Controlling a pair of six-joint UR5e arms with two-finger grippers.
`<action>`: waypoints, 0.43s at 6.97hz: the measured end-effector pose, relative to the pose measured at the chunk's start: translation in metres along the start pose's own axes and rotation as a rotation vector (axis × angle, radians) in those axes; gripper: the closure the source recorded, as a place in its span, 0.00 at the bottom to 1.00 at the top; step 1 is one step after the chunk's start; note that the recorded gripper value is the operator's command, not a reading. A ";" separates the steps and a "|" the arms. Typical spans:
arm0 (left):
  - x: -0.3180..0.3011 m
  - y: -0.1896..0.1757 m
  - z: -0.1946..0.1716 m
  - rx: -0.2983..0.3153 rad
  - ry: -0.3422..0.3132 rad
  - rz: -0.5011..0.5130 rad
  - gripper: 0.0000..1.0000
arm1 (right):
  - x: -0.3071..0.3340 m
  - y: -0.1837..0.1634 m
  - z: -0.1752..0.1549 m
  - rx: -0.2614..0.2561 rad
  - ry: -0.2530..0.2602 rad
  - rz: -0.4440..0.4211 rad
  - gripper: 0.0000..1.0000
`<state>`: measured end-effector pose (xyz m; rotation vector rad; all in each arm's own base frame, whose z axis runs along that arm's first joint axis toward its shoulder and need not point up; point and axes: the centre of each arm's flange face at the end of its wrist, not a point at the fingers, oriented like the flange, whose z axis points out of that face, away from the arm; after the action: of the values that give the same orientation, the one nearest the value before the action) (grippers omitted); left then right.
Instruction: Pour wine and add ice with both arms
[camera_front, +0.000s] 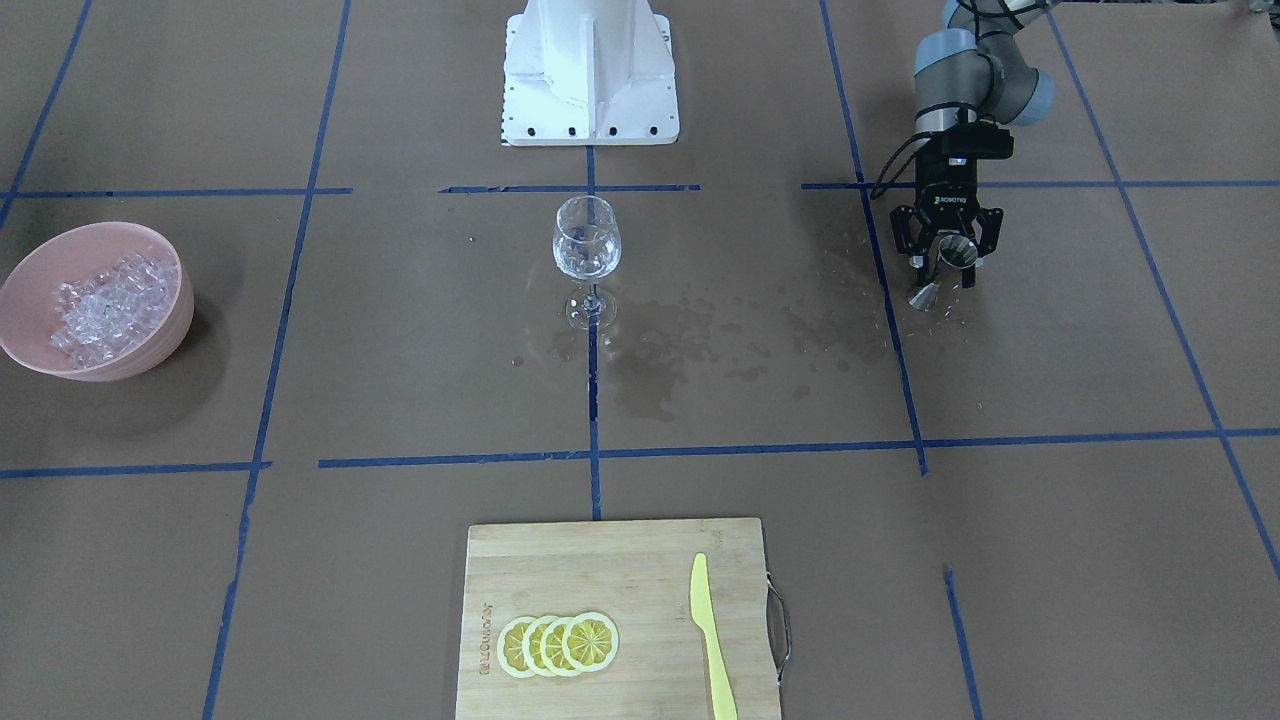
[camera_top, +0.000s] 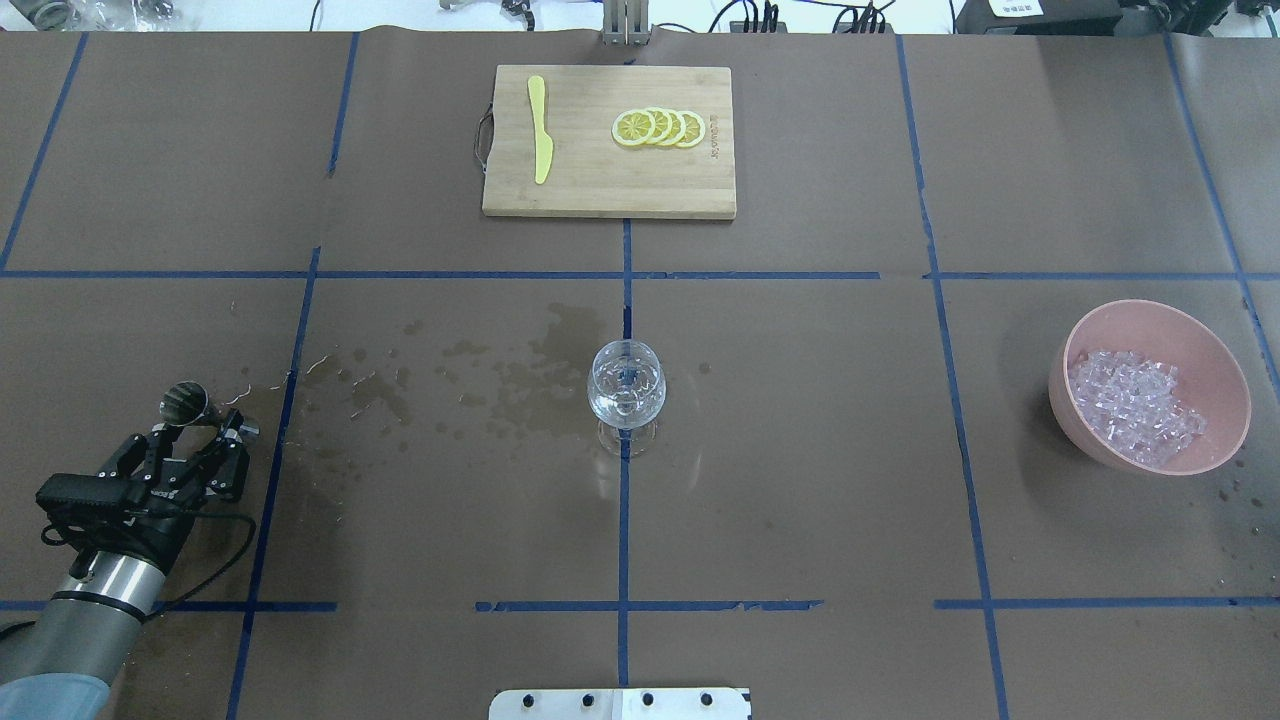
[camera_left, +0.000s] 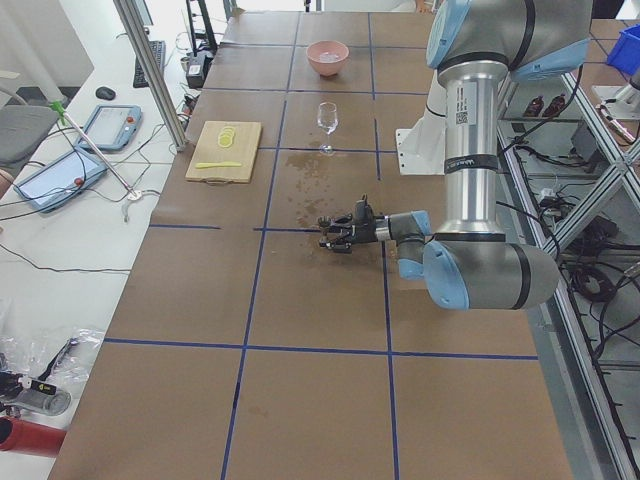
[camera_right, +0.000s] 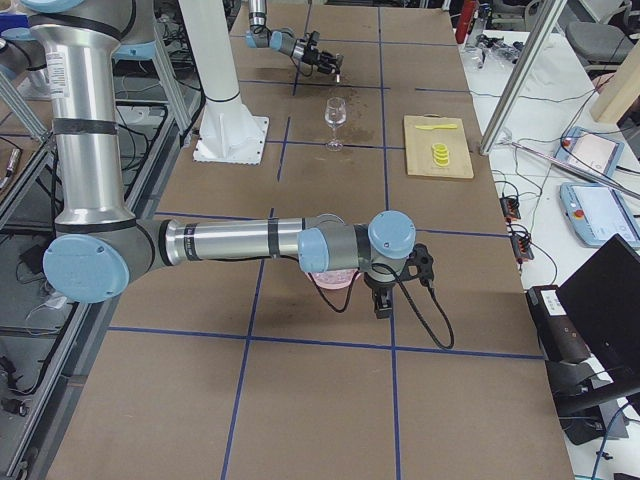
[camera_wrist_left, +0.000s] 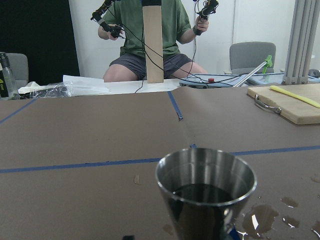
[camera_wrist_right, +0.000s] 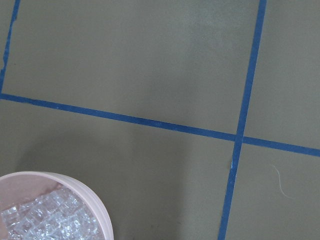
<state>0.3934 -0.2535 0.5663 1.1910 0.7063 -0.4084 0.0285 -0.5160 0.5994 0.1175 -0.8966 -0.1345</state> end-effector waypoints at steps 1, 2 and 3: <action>0.002 0.000 0.000 0.000 0.002 -0.003 0.73 | 0.000 0.000 0.000 0.000 0.000 0.000 0.00; 0.003 0.000 0.000 0.000 0.003 -0.005 0.91 | 0.000 0.000 0.000 0.000 0.000 0.000 0.00; 0.004 0.000 0.000 -0.001 0.004 -0.005 1.00 | 0.000 0.000 0.000 0.000 0.000 0.000 0.00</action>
<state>0.3962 -0.2532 0.5638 1.1897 0.7126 -0.4101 0.0285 -0.5160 0.5994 0.1176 -0.8969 -0.1346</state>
